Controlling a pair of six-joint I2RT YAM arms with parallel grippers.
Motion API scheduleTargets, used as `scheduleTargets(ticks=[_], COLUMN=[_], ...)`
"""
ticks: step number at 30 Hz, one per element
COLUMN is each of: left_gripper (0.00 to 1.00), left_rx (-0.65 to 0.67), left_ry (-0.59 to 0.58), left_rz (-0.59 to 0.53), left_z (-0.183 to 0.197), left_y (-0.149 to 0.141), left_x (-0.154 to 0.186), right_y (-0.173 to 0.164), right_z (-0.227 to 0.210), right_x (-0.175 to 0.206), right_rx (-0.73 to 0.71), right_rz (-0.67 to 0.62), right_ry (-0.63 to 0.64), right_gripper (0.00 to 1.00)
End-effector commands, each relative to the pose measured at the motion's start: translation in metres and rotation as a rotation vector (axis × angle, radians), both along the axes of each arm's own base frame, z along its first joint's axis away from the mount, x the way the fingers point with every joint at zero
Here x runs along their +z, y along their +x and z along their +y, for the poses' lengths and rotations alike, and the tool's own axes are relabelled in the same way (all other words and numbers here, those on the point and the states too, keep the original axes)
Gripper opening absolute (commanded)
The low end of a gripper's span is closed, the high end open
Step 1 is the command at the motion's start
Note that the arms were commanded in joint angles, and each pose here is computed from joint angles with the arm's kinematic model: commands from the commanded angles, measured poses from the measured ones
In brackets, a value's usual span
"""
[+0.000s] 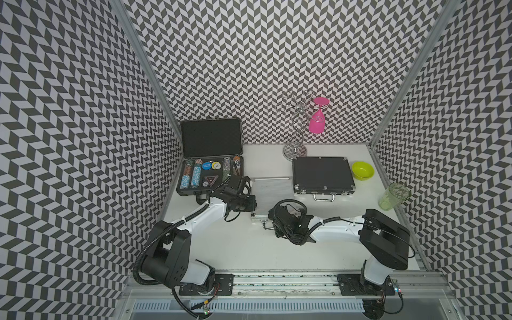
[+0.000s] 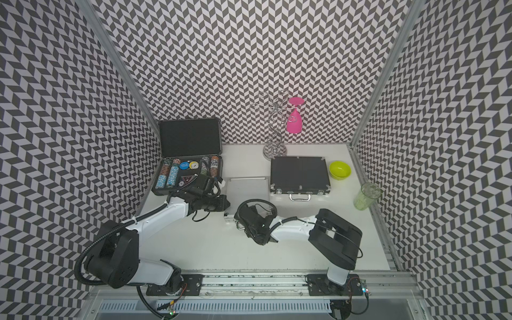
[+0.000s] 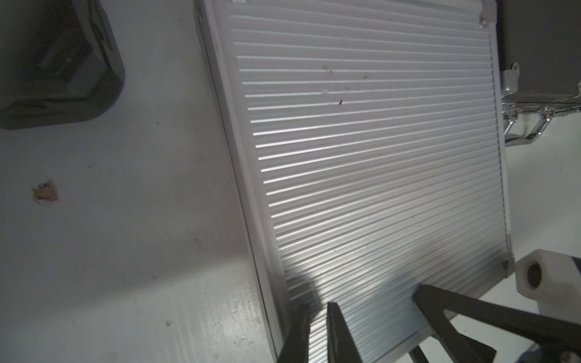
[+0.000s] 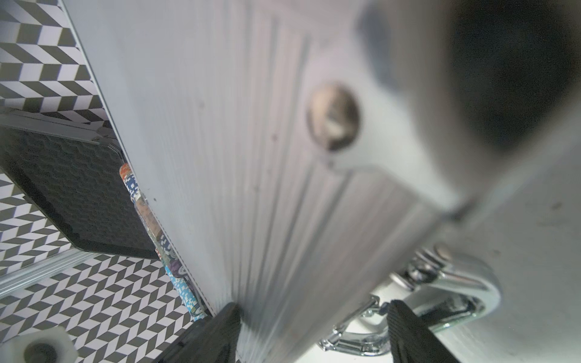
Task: Close the poker set cases
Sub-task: Fasten the fastener on the poker set case.
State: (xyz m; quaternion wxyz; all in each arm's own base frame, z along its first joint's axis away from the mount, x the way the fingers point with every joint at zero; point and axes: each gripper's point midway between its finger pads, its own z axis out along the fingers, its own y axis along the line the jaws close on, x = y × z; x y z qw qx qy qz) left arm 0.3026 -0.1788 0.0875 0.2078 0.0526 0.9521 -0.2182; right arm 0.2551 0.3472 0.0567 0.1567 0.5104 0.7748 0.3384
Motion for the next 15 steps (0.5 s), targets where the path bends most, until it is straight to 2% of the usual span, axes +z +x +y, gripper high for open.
scheduleTargets(ticks=[1,8,15], left_gripper=[0.16,0.16,0.16], left_rx=[0.018,0.017,0.011], left_ry=[0.071,0.072,0.063], left_rz=[0.064,0.071,0.083], left_z=[0.017,0.018,0.017], left_y=[-0.015,-0.017,-0.021], left_x=[-0.016,-0.020,-0.024], right_y=[0.006,0.007,0.008], right_z=[0.005,0.005,0.004], right_x=[-0.003,-0.009,-0.016], right_rx=[-0.024,-0.027,-0.043], right_rz=[0.006,0.018,0.029], right_ry=[0.023,0.027,0.042], right_gripper=[0.75,0.73,0.64])
